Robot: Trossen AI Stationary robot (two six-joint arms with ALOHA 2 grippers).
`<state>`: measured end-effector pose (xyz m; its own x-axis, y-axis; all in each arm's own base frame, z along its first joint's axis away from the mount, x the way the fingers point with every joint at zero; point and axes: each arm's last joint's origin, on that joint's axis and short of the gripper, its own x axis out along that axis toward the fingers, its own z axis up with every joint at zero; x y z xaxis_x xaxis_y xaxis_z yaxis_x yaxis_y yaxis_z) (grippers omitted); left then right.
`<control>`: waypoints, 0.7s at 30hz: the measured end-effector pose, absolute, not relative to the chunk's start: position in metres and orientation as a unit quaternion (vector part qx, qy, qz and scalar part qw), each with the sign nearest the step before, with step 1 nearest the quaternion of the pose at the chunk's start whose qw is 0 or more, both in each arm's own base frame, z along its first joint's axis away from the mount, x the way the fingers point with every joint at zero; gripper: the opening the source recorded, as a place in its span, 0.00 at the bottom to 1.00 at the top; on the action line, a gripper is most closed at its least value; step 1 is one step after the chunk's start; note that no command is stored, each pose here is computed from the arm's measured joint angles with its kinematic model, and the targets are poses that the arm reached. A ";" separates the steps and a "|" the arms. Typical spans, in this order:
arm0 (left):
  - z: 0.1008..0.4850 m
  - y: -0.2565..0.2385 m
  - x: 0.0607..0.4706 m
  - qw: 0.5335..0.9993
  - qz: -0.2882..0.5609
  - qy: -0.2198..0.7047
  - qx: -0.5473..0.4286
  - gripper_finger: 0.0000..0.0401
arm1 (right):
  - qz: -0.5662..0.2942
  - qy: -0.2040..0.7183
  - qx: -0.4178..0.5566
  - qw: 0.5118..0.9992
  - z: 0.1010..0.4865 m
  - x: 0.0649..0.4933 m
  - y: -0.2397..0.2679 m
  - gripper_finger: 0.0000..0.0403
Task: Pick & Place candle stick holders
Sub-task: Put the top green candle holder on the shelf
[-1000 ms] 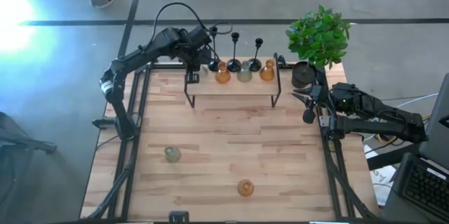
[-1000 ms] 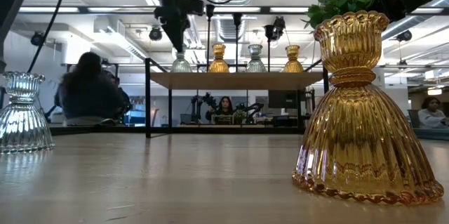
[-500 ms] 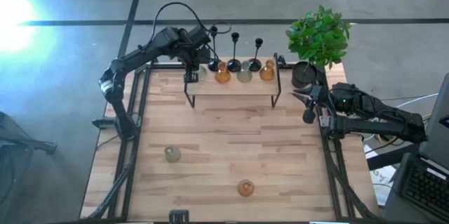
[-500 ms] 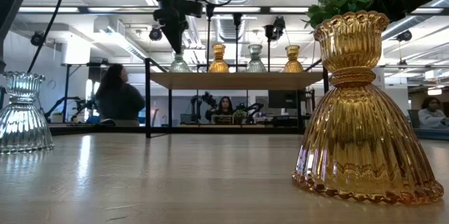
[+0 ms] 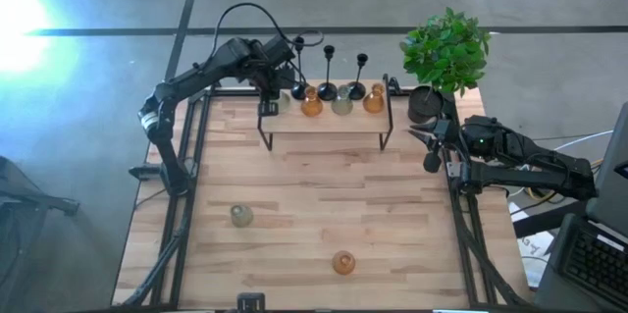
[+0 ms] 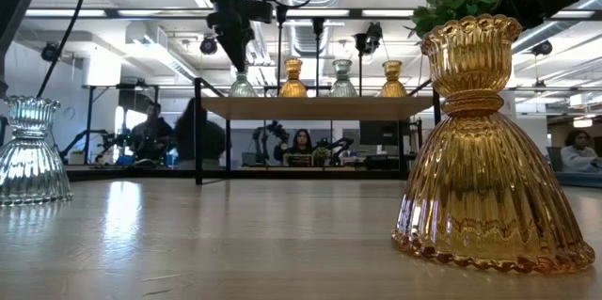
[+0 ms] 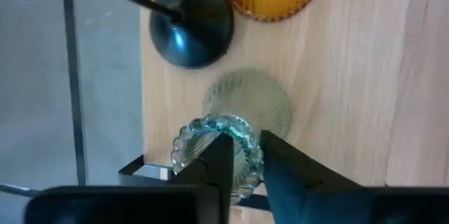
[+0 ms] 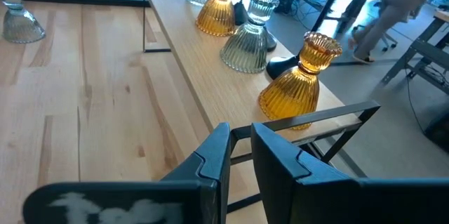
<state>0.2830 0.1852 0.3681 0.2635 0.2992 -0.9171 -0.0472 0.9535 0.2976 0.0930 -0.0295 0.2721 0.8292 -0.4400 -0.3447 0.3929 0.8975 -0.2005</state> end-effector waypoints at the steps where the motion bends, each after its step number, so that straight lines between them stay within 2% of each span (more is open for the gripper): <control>1: 0.368 0.185 0.283 0.787 0.109 0.598 0.105 0.19 | -0.218 0.195 -0.061 0.954 0.272 0.093 -0.029 0.13; 5: 0.367 0.185 0.283 0.787 0.109 0.599 0.105 0.24 | -0.218 0.195 -0.061 0.954 0.272 0.093 -0.030 0.13; 21: 0.368 0.186 0.284 0.789 0.117 0.594 0.103 0.25 | -0.218 0.195 -0.061 0.954 0.272 0.093 -0.030 0.13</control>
<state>0.2840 0.1860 0.3677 0.2672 0.3063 -0.9137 -0.0618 0.9516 0.3009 0.0931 -0.0295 0.2721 0.8291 -0.4400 -0.3450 0.3928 0.8975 -0.2006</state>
